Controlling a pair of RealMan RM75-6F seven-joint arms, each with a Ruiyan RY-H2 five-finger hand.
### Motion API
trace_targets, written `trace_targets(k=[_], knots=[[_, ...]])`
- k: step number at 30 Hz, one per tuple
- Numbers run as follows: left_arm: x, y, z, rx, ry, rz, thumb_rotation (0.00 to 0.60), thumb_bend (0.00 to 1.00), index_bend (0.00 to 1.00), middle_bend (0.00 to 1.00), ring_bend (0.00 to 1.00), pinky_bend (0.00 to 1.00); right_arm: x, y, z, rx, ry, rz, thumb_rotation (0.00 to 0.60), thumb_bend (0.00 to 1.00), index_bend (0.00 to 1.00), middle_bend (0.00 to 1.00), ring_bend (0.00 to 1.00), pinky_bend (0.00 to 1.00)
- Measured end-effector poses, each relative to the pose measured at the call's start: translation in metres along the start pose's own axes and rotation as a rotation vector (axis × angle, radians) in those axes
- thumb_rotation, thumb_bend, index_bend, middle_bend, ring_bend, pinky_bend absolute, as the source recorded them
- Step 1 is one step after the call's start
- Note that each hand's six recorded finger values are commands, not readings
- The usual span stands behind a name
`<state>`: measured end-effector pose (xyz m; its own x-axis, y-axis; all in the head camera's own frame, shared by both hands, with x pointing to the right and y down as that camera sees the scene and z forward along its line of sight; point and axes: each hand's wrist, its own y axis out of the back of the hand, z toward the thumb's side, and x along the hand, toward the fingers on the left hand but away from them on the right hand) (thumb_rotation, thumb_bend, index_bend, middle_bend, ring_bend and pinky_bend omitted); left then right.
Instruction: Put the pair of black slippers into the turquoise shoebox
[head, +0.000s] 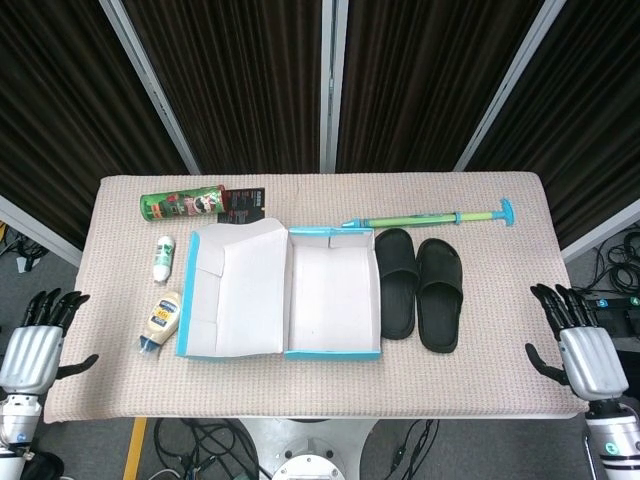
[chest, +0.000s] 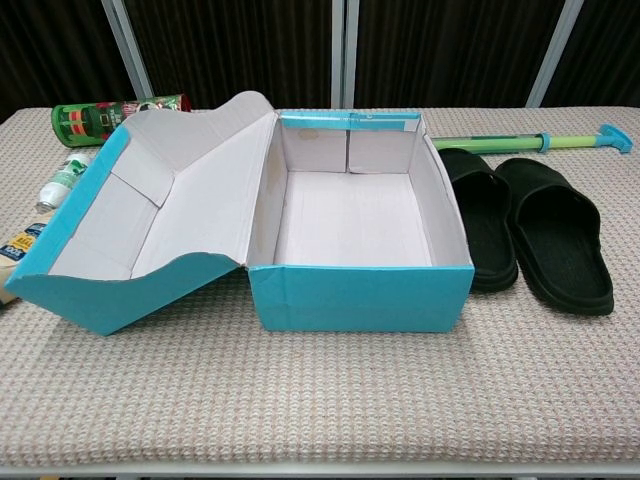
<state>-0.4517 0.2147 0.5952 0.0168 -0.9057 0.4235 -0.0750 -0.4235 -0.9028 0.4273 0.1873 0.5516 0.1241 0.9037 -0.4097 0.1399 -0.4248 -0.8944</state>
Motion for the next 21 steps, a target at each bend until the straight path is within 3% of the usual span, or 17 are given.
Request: trace_targets(k=[2, 6, 10, 12, 15, 21], knots=[[-0.001, 0.001, -0.001, -0.001, 0.000, 0.003, 0.600, 0.03, 0.16, 0.12, 0.04, 0.03, -0.011, -0.001, 0.007, 0.027, 0.012, 0.016, 0.600, 0.25, 0.00, 0.07, 0.17, 0.30], [-0.003, 0.002, -0.002, -0.003, 0.002, 0.008, 0.600, 0.03, 0.17, 0.12, 0.04, 0.03, -0.043, -0.005, 0.024, 0.126, 0.025, 0.060, 0.600, 0.23, 0.00, 0.07, 0.46, 0.55], [-0.005, 0.001, -0.004, -0.002, 0.002, 0.007, 0.600, 0.03, 0.17, 0.12, 0.04, 0.03, -0.080, -0.011, 0.038, 0.224, 0.008, 0.113, 0.600, 0.22, 0.00, 0.05, 0.62, 0.73], [-0.006, 0.001, -0.005, -0.003, 0.006, 0.005, 0.600, 0.03, 0.17, 0.12, 0.04, 0.03, -0.100, -0.017, 0.045, 0.261, -0.009, 0.145, 0.600, 0.22, 0.00, 0.05, 0.66, 0.81], [-0.007, 0.001, -0.008, -0.003, 0.014, 0.006, 0.600, 0.03, 0.17, 0.12, 0.04, 0.03, -0.127, -0.029, 0.057, 0.279, -0.031, 0.203, 0.600, 0.22, 0.00, 0.05, 0.68, 0.85], [-0.009, 0.001, -0.009, -0.003, 0.018, 0.005, 0.600, 0.03, 0.17, 0.12, 0.04, 0.03, -0.171, -0.060, 0.091, 0.309, -0.059, 0.331, 0.600, 0.22, 0.00, 0.05, 0.70, 0.88]])
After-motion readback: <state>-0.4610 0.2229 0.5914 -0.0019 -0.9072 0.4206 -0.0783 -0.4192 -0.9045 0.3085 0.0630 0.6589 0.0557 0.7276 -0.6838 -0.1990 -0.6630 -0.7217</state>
